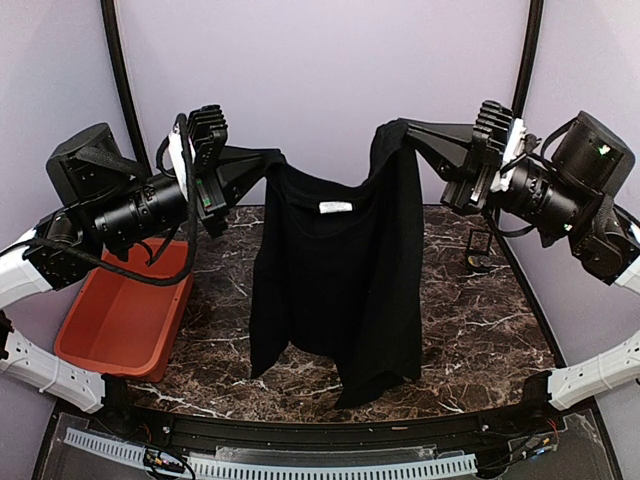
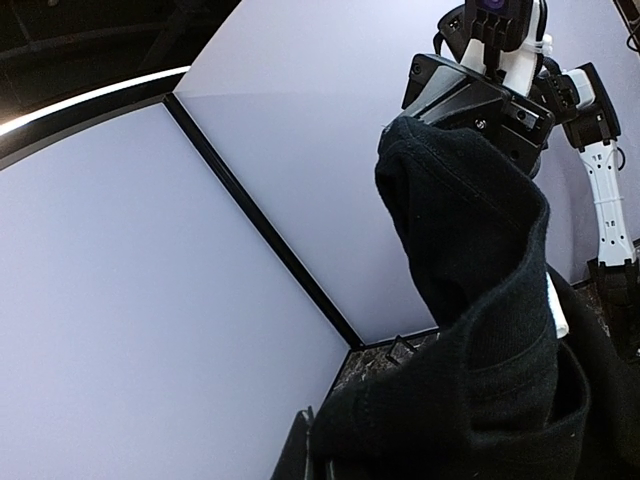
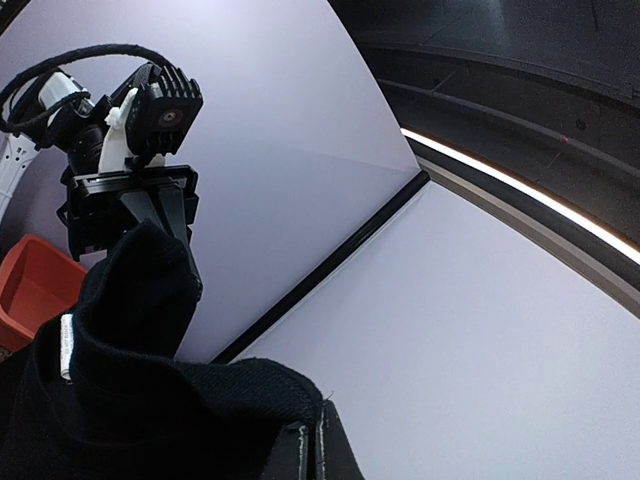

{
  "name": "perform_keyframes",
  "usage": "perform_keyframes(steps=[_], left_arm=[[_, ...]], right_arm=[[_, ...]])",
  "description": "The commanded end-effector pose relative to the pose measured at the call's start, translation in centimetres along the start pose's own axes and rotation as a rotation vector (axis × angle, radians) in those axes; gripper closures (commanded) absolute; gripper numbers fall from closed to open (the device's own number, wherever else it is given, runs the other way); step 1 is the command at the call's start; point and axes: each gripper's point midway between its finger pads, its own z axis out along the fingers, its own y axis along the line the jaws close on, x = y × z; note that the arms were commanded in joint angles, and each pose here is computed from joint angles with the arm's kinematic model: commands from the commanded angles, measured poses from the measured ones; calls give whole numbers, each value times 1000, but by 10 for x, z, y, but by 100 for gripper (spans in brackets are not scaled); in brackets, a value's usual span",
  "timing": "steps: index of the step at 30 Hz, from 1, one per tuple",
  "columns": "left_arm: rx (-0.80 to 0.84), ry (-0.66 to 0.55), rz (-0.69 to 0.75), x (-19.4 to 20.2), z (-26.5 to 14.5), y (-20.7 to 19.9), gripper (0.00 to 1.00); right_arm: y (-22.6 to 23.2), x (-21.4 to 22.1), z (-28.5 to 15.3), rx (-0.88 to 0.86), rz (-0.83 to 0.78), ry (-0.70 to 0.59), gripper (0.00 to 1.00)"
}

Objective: Pin the brooch onto the clothing
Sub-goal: Flatten out the crumpled clothing at the center of the board.

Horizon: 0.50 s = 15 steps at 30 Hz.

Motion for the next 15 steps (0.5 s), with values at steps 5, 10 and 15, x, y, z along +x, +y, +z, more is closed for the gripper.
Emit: perform_keyframes(steps=[5, 10, 15], left_arm=[[-55, -36, 16, -15, -7, 15, 99], [-65, -34, 19, -17, -9, 18, 99], [-73, -43, 22, -21, -12, 22, 99]], right_arm=[[-27, -20, -6, 99, -10, -47, 100], [-25, -19, -2, 91, -14, -46, 100], [-24, -18, -2, 89, -11, -42, 100]])
